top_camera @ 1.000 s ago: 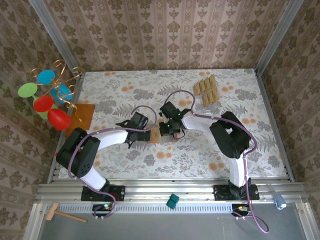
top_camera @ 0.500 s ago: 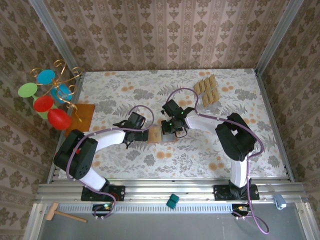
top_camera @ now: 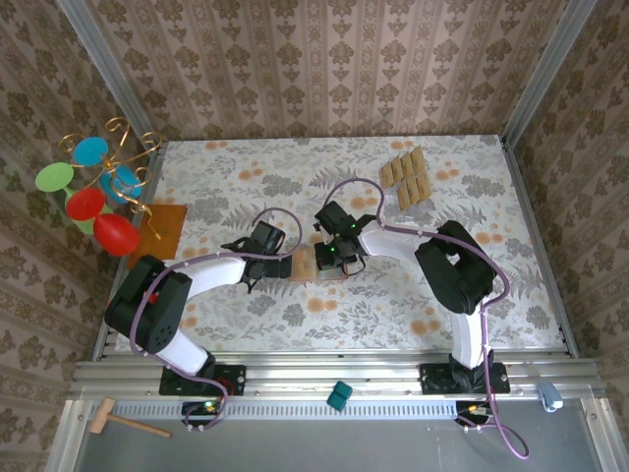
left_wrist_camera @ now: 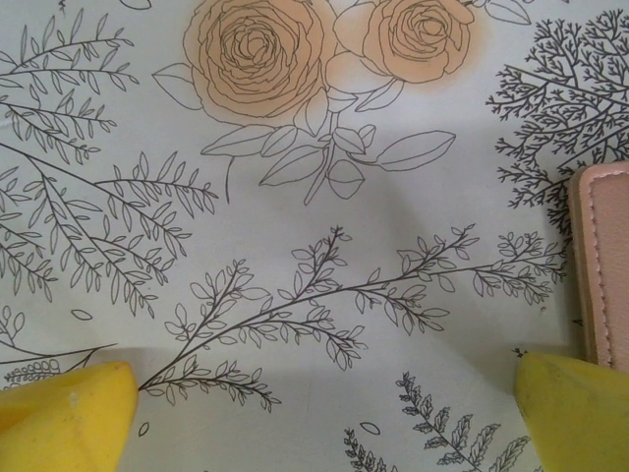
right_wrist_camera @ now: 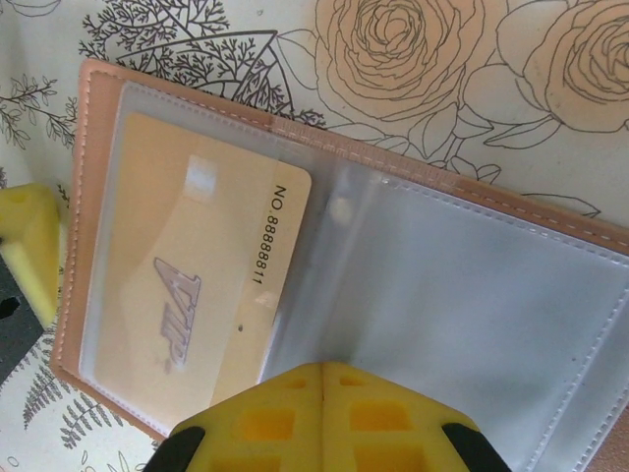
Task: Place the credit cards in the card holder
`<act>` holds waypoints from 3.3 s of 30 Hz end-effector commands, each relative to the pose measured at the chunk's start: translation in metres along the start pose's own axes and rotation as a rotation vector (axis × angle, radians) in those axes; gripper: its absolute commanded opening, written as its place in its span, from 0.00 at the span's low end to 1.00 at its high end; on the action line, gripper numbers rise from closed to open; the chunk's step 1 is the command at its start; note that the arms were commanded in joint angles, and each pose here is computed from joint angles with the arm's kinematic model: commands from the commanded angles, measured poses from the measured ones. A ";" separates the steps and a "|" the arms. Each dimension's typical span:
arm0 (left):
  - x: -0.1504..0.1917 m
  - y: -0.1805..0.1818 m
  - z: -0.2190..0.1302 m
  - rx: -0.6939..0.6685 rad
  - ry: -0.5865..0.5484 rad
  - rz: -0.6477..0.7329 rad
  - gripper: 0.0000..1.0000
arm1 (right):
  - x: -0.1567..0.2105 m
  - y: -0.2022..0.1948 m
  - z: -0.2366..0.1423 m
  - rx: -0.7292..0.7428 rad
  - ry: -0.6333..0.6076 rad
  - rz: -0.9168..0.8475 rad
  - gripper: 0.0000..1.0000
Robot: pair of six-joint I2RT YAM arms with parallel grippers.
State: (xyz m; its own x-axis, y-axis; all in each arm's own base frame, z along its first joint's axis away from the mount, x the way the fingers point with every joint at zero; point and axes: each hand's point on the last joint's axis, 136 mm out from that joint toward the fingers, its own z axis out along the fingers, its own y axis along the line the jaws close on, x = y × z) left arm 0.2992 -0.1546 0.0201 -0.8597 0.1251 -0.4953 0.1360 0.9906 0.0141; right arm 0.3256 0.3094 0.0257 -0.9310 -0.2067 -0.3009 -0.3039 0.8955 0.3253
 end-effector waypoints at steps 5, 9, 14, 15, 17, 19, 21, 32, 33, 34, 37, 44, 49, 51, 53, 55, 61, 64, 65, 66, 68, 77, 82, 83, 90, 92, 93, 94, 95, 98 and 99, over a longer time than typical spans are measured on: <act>0.025 0.013 0.009 -0.045 0.083 0.033 1.00 | 0.008 0.002 0.010 -0.011 0.031 0.013 0.04; 0.026 0.012 0.011 -0.042 0.084 0.030 1.00 | 0.005 0.004 0.006 -0.013 0.020 0.012 0.03; 0.030 0.013 0.012 -0.041 0.090 0.028 1.00 | -0.003 0.009 -0.008 -0.021 -0.015 0.006 0.02; 0.029 0.012 0.012 -0.040 0.089 0.028 1.00 | -0.005 0.011 -0.011 -0.024 -0.024 0.004 0.02; 0.030 0.012 0.012 -0.040 0.088 0.028 1.00 | -0.008 0.014 -0.015 -0.030 -0.034 0.000 0.02; 0.030 0.012 0.013 -0.039 0.088 0.027 1.00 | -0.009 0.016 -0.016 -0.032 -0.034 -0.005 0.01; 0.031 0.012 0.014 -0.038 0.092 0.028 1.00 | -0.008 0.018 -0.014 -0.031 -0.030 -0.008 0.01; 0.032 0.011 0.015 -0.033 0.092 0.026 1.00 | -0.008 0.019 -0.016 -0.024 -0.045 -0.007 0.01; 0.031 0.011 0.015 -0.031 0.090 0.024 1.00 | -0.010 0.019 -0.019 -0.022 -0.052 -0.010 0.01; 0.032 0.011 0.015 -0.032 0.091 0.024 1.00 | -0.010 0.020 -0.021 -0.021 -0.058 -0.009 0.01; 0.032 0.011 0.015 -0.031 0.092 0.027 1.00 | -0.012 0.019 -0.027 -0.018 -0.075 -0.008 0.01; 0.034 0.011 0.016 -0.032 0.093 0.027 1.00 | -0.011 0.026 -0.024 -0.030 -0.067 -0.016 0.00; 0.035 0.011 0.016 -0.029 0.097 0.026 1.00 | -0.007 0.027 -0.009 -0.034 -0.040 -0.008 0.00; 0.035 0.011 0.017 -0.029 0.096 0.025 1.00 | -0.006 0.026 -0.005 -0.031 -0.033 -0.005 0.00; 0.035 0.011 0.017 -0.028 0.096 0.025 1.00 | -0.005 0.025 -0.002 -0.027 -0.027 -0.008 0.00; 0.034 0.011 0.016 -0.028 0.095 0.026 1.00 | -0.003 0.023 0.000 -0.018 -0.021 -0.007 0.00; 0.034 0.010 0.017 -0.024 0.095 0.026 1.00 | 0.000 0.020 0.007 -0.015 -0.007 -0.003 0.00; 0.035 0.009 0.018 -0.022 0.097 0.026 1.00 | 0.000 0.021 0.009 -0.021 -0.003 -0.003 0.00; 0.036 0.009 0.018 -0.020 0.100 0.027 1.00 | 0.000 0.022 0.010 -0.024 -0.001 -0.002 0.00; 0.035 0.009 0.018 -0.018 0.099 0.025 1.00 | 0.000 0.023 0.010 -0.028 0.000 -0.003 0.00; 0.035 0.009 0.019 -0.019 0.098 0.025 1.00 | -0.001 0.024 0.012 -0.034 0.004 -0.003 0.00; 0.038 0.007 0.022 -0.012 0.104 0.020 1.00 | -0.003 0.031 0.018 -0.061 0.014 0.000 0.00; 0.037 0.008 0.020 -0.014 0.104 0.023 1.00 | -0.002 0.032 0.020 -0.063 0.018 -0.001 0.00; 0.034 0.008 0.018 -0.016 0.099 0.025 1.00 | -0.002 0.032 0.019 -0.061 0.018 -0.003 0.00; 0.015 0.034 -0.005 -0.087 0.055 -0.041 1.00 | 0.000 0.028 0.017 -0.044 0.014 -0.001 0.00; 0.013 0.039 -0.008 -0.096 0.054 -0.059 1.00 | 0.000 0.027 0.017 -0.044 0.011 0.001 0.00; 0.013 0.040 -0.008 -0.096 0.055 -0.060 1.00 | 0.001 0.028 0.017 -0.045 0.013 0.001 0.00; 0.014 0.041 -0.008 -0.101 0.060 -0.057 1.00 | 0.000 0.027 0.017 -0.044 0.011 0.002 0.00; 0.014 0.041 -0.007 -0.105 0.063 -0.056 1.00 | 0.000 0.027 0.017 -0.043 0.012 0.001 0.00; 0.019 0.041 -0.002 -0.105 0.080 -0.052 1.00 | -0.001 0.028 0.017 -0.048 0.010 0.002 0.00; 0.021 0.039 0.000 -0.092 0.085 -0.050 1.00 | 0.000 0.028 0.017 -0.049 0.011 0.003 0.00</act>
State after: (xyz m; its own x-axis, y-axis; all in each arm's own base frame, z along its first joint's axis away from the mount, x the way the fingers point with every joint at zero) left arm 0.2991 -0.1240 0.0212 -0.8772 0.0676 -0.4753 0.0572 0.9977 0.0363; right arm 0.3227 0.3366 0.0228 -0.9310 -0.2080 -0.3001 -0.3124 0.8792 0.3598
